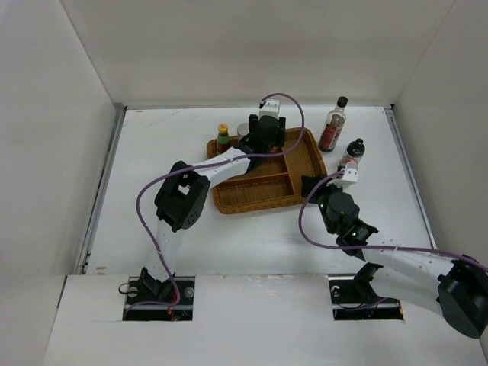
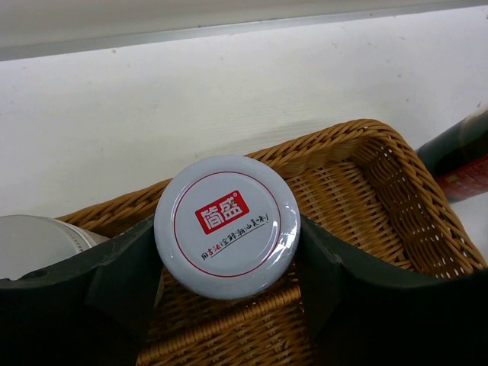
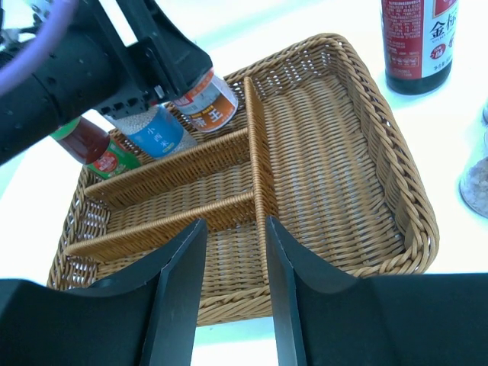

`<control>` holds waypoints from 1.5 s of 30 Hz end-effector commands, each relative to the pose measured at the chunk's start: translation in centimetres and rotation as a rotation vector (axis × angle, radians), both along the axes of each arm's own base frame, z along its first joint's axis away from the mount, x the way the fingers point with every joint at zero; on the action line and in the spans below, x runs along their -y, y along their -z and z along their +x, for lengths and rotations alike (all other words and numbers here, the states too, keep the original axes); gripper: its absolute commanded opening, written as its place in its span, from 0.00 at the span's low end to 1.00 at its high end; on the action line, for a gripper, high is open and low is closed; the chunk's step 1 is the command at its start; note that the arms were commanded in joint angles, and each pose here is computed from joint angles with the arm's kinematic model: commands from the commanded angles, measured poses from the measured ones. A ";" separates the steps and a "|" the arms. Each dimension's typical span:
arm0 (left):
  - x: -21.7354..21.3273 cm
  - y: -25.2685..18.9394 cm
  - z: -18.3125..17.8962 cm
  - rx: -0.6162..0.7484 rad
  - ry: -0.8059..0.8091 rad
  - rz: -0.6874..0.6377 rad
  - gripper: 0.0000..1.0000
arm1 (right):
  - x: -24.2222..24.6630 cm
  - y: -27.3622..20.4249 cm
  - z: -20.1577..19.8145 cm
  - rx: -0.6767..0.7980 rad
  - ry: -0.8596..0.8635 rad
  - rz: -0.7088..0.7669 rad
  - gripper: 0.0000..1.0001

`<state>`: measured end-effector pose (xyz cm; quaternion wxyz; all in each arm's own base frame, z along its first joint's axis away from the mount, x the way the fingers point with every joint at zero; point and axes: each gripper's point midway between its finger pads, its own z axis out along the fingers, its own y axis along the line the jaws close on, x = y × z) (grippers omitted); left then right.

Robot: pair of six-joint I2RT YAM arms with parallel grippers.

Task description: Organize the condiment bottles

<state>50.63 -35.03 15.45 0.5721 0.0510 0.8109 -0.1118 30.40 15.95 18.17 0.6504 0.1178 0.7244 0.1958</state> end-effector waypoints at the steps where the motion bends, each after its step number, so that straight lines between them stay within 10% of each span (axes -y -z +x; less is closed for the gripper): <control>1: 0.8 -6.9 1.9 0.173 -0.015 -0.127 0.35 | -0.1 -0.7 0.3 0.022 -0.002 0.022 0.44; 14: 1.5 -1.7 1.6 0.132 -0.035 -0.077 0.58 | 0.2 -0.9 0.2 0.030 0.004 0.032 0.48; 22: 1.8 -6.1 -0.4 0.200 -0.022 -0.109 1.00 | 0.3 -1.3 0.0 0.042 0.005 0.041 0.49; 35: 2.3 -21.9 -8.8 0.424 0.095 -0.321 1.00 | 0.9 -1.0 0.0 0.041 0.030 0.043 0.20; 45: -14.1 -16.2 -13.1 0.380 -0.196 -0.339 1.00 | -0.7 -1.4 0.5 0.042 -0.026 -0.002 0.39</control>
